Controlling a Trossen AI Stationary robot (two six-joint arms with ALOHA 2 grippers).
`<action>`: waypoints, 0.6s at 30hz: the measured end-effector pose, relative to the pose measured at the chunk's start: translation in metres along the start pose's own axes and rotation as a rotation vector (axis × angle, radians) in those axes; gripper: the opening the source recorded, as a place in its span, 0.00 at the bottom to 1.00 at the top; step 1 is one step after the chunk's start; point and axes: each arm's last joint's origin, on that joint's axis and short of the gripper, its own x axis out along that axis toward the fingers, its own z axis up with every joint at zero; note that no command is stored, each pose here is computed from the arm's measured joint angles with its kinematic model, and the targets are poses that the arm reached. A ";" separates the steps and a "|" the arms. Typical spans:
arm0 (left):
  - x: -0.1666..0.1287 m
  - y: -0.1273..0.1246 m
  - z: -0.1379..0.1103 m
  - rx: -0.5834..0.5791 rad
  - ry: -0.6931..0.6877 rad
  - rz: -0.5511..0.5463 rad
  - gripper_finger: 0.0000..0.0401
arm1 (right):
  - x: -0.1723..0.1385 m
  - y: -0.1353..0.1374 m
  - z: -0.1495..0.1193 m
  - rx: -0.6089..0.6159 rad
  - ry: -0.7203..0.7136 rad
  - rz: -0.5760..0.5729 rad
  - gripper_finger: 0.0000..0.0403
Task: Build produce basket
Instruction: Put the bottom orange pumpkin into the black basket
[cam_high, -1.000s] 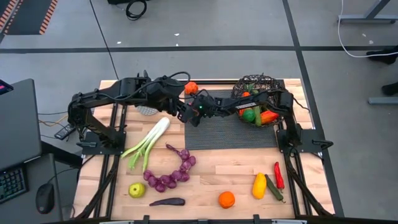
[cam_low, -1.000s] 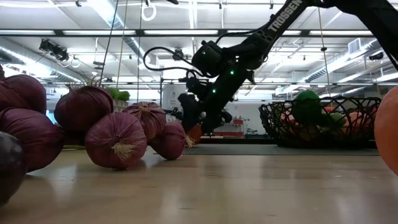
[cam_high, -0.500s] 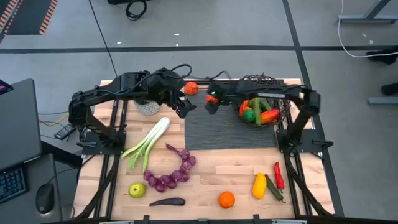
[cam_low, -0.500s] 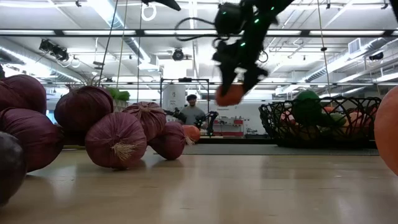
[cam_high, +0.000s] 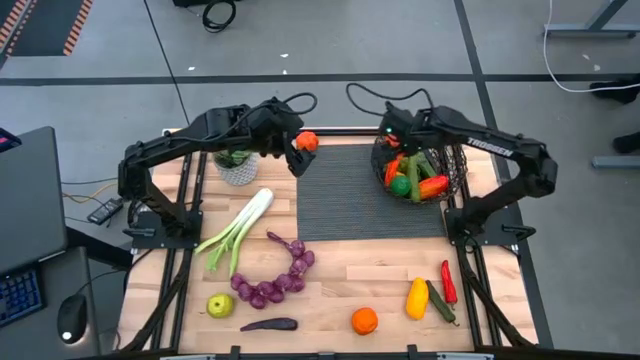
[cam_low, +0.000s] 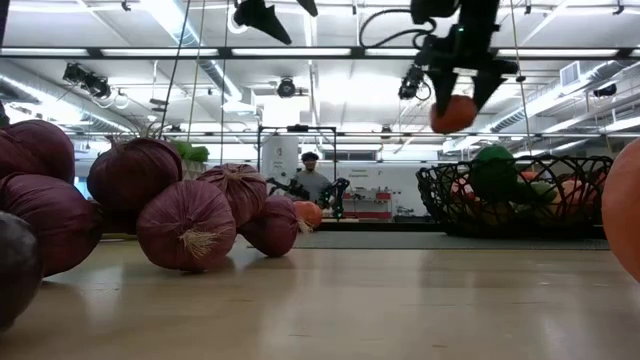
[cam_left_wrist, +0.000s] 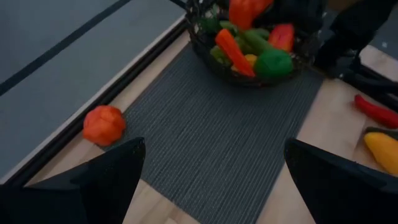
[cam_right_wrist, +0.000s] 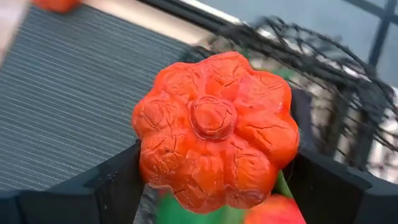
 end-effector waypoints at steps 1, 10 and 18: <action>0.000 0.001 0.000 -0.003 -0.001 0.001 0.97 | 0.000 -0.004 0.000 0.007 0.012 -0.003 0.88; 0.004 -0.001 0.000 -0.028 0.008 -0.009 0.97 | 0.008 -0.018 0.004 -0.005 0.079 -0.034 0.97; 0.003 0.001 -0.010 -0.112 0.114 0.005 0.98 | 0.013 -0.023 0.015 -0.036 0.054 -0.003 0.99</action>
